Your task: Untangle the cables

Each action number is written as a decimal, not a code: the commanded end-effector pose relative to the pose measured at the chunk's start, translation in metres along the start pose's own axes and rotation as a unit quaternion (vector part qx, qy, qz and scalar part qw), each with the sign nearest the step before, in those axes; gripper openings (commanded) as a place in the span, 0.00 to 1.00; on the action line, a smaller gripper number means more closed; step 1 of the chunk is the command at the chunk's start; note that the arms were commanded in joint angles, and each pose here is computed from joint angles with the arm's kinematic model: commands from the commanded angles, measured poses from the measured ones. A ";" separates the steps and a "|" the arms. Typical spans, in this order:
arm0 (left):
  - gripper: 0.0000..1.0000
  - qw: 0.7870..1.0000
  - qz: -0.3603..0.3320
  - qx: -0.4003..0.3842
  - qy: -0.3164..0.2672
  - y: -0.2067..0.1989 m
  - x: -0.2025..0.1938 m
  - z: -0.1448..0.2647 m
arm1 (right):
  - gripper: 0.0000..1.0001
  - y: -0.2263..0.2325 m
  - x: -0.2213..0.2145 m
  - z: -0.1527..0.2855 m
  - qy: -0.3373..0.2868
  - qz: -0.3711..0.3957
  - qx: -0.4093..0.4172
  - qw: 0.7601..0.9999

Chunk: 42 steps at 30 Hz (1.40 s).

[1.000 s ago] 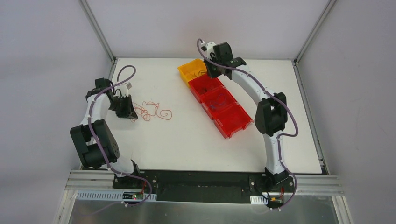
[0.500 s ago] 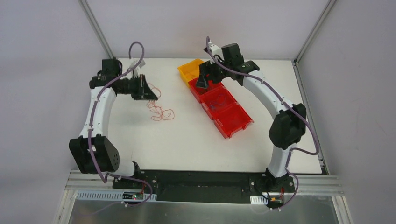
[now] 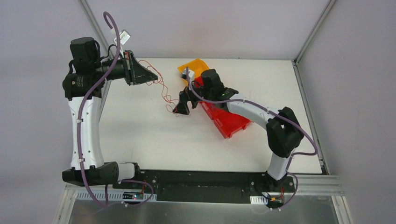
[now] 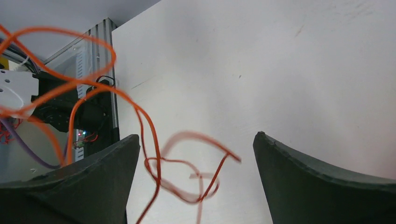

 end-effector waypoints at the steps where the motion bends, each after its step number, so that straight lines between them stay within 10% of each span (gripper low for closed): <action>1: 0.00 0.999 -0.004 -0.039 0.005 -0.018 0.003 0.002 | 0.88 0.010 0.033 -0.031 -0.107 0.083 0.006 0.991; 7: 0.00 1.000 -0.009 -0.011 -0.010 -0.019 -0.007 0.007 | 0.00 0.017 0.043 -0.037 -0.124 0.104 -0.012 0.987; 11: 0.00 0.991 0.016 0.112 -0.076 0.020 -0.012 0.030 | 0.00 0.021 0.039 -0.013 -0.096 0.120 -0.042 0.987; 14: 0.00 0.942 0.063 0.304 -0.129 0.084 -0.025 0.067 | 0.00 0.036 0.045 0.009 -0.078 0.115 -0.042 0.989; 18: 0.00 0.879 0.084 0.466 -0.060 0.156 -0.071 0.099 | 0.00 0.060 0.068 0.032 -0.088 0.116 -0.022 0.989; 20: 0.15 0.864 0.102 0.492 -0.022 0.179 -0.091 0.104 | 0.00 0.071 0.081 0.040 -0.090 0.115 -0.007 0.989; 23: 0.56 0.878 0.114 0.465 -0.002 0.185 -0.099 0.098 | 0.00 0.076 0.097 0.046 -0.096 0.114 -0.002 0.989; 26: 0.76 0.930 0.089 0.356 -0.020 0.159 -0.086 0.079 | 0.00 0.077 0.101 0.045 -0.075 0.103 0.009 0.992; 30: 0.81 0.985 0.040 0.163 -0.033 0.109 -0.072 0.053 | 0.00 0.079 0.103 0.040 -0.067 0.101 0.029 0.992; 42: 0.76 0.997 -0.040 0.038 0.048 0.079 -0.083 -0.008 | 0.00 0.088 0.127 0.048 -0.091 0.106 0.034 0.990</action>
Point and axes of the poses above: each gripper's point midway between its finger pads, its own z axis back along the fingers, its own y axis along the line the jaws close on, x = y × z, the point moved 6 cm from there along z, back along the fingers, and after that the axes turned 11 degrees about z, right-handed, at the moved point
